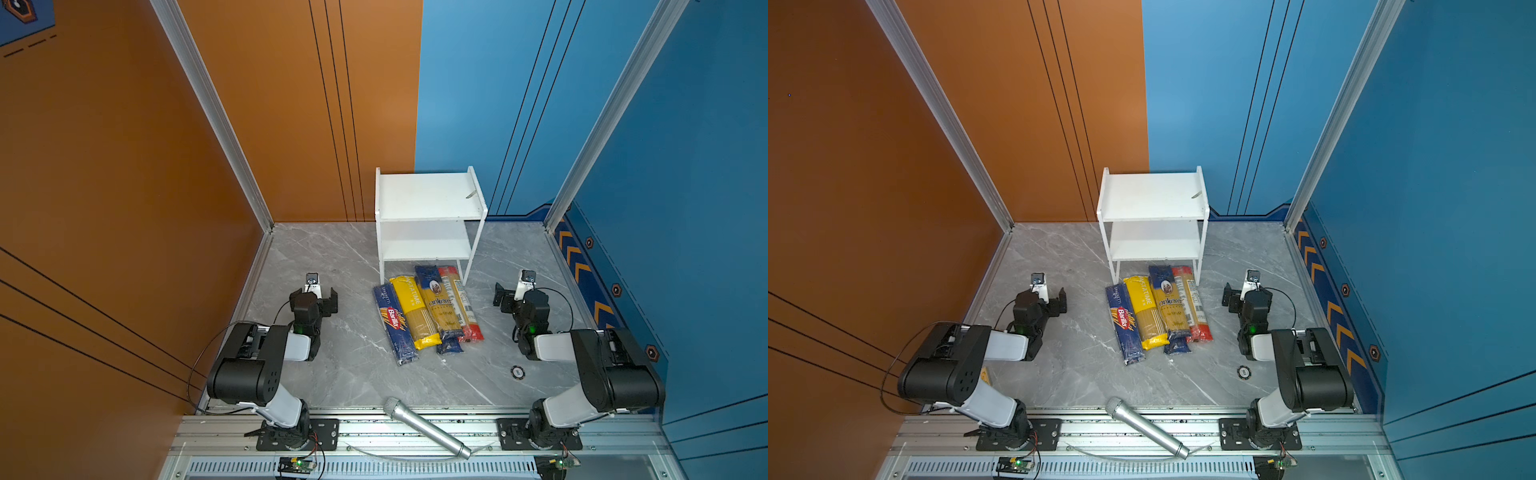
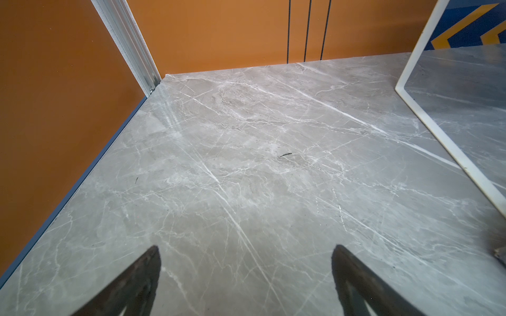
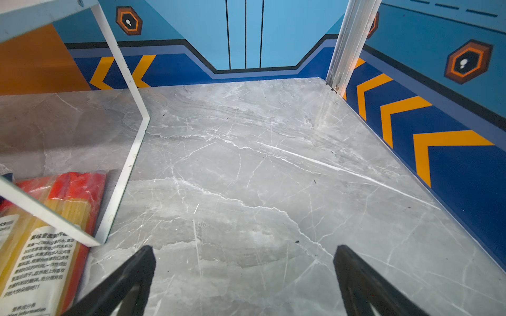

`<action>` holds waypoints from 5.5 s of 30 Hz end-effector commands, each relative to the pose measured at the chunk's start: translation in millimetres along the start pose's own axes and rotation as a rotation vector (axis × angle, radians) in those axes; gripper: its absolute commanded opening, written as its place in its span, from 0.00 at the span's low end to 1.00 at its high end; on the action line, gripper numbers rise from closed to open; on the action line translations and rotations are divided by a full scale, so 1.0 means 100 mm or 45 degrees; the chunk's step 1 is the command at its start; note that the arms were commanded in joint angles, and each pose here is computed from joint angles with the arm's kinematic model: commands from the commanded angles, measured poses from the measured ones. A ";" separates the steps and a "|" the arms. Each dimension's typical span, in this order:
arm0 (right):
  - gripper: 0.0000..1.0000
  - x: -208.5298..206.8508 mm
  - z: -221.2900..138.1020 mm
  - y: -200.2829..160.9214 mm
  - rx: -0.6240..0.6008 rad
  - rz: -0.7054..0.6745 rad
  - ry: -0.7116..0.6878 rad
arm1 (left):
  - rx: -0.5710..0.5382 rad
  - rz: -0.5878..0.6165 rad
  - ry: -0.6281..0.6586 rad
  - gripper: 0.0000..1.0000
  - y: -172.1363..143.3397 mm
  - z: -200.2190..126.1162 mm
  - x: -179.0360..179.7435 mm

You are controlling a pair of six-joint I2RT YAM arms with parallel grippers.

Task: Arrange pasta packages on shelves
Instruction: Pick up the pasta bag.

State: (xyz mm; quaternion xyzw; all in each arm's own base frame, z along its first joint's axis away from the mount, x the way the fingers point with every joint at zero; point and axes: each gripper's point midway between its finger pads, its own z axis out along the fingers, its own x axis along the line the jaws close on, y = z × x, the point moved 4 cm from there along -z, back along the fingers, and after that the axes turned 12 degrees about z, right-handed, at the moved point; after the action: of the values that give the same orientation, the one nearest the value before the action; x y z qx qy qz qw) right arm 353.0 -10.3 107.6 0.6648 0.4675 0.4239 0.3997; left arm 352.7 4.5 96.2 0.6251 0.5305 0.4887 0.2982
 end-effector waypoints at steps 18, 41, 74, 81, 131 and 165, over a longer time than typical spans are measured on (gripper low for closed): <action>1.00 0.01 0.04 0.00 0.017 0.007 0.010 | -0.027 -0.013 -0.001 0.98 0.08 0.01 0.02; 0.99 0.44 -0.38 0.53 0.230 -0.008 0.273 | -0.197 0.080 -0.136 0.98 0.53 -0.49 -0.10; 1.00 1.67 -1.04 -0.50 0.792 -0.064 0.523 | 0.066 -0.235 -0.633 0.98 0.29 -1.35 -1.15; 0.99 1.81 -0.95 -0.62 0.801 -0.114 0.487 | 0.087 -0.245 -0.634 0.98 0.19 -1.40 -1.13; 0.53 1.92 -0.76 -0.88 0.836 -0.270 0.401 | 0.150 -0.225 -0.645 0.98 0.15 -1.34 -1.20; 0.07 1.96 -0.84 -0.67 0.858 -0.162 0.483 | 0.154 -0.224 -0.650 0.98 0.16 -1.34 -1.22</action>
State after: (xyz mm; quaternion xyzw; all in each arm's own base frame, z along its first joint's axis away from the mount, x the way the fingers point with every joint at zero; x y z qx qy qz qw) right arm 298.6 201.3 94.8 0.6426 0.6884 0.3175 0.1117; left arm 238.1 -131.6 116.9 0.6944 0.5196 0.2581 0.4257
